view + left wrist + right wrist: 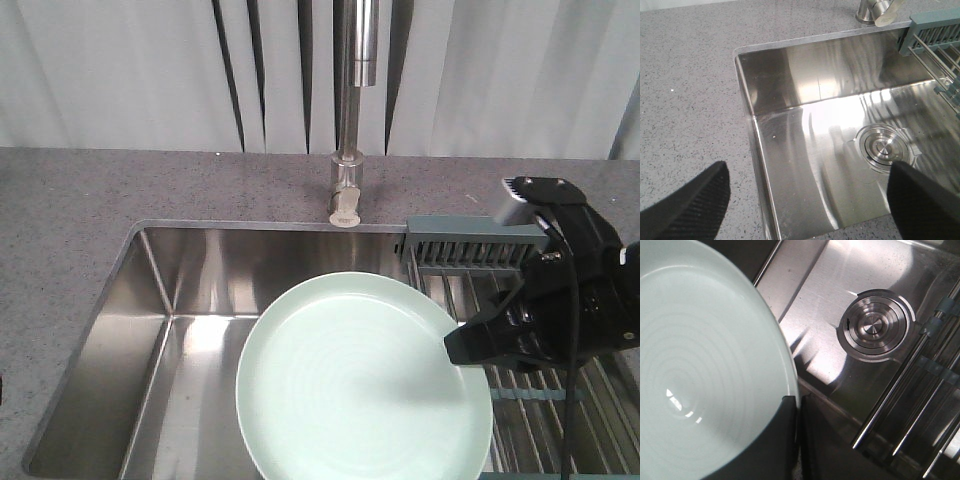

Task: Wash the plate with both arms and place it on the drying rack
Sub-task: 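Raise the pale green plate toward the faucet spout with the right gripper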

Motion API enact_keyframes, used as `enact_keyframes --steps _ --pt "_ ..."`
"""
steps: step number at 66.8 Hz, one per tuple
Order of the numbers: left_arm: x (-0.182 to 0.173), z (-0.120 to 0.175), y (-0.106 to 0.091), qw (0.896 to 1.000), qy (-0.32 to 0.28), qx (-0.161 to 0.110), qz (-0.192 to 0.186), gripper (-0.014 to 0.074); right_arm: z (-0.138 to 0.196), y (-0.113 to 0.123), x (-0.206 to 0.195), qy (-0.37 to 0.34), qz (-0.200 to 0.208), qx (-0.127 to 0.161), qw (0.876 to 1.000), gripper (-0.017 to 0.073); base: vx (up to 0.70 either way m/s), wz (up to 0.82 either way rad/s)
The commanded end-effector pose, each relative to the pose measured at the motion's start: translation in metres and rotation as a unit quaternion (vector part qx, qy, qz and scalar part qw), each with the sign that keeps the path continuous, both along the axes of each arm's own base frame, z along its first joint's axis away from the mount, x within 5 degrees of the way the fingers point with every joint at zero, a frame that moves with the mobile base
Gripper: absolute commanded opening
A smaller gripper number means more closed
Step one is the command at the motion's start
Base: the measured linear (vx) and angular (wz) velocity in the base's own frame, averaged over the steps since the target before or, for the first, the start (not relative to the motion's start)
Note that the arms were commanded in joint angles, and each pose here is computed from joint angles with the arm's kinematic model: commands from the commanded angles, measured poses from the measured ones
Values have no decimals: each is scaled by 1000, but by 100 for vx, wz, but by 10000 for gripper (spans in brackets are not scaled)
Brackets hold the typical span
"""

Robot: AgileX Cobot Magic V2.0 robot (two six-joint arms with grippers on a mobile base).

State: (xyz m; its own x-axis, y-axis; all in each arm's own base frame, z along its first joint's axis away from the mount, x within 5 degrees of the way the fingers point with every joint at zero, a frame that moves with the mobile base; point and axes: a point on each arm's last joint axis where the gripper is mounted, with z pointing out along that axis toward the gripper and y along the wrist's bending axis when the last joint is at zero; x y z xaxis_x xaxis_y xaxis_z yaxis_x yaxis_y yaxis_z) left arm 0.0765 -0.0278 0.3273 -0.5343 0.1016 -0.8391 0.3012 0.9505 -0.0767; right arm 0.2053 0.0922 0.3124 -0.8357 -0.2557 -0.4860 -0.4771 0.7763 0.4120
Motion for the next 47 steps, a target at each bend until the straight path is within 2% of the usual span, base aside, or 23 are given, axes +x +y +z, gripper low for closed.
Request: enact_keyframes --steps 1,29,41,47 --pt "3 13 -1 999 -40 -19 3 590 15 2 -1 -30 -6 26 999 -4 0 0" --pt "3 13 -1 999 -40 -19 3 590 16 2 1 -43 -13 31 999 -4 0 0" --pt "3 13 -1 999 -40 -19 3 590 15 1 5 -66 12 7 998 -4 0 0" --pt "3 13 -1 999 -40 -19 3 590 14 2 12 -53 21 -8 998 -3 0 0"
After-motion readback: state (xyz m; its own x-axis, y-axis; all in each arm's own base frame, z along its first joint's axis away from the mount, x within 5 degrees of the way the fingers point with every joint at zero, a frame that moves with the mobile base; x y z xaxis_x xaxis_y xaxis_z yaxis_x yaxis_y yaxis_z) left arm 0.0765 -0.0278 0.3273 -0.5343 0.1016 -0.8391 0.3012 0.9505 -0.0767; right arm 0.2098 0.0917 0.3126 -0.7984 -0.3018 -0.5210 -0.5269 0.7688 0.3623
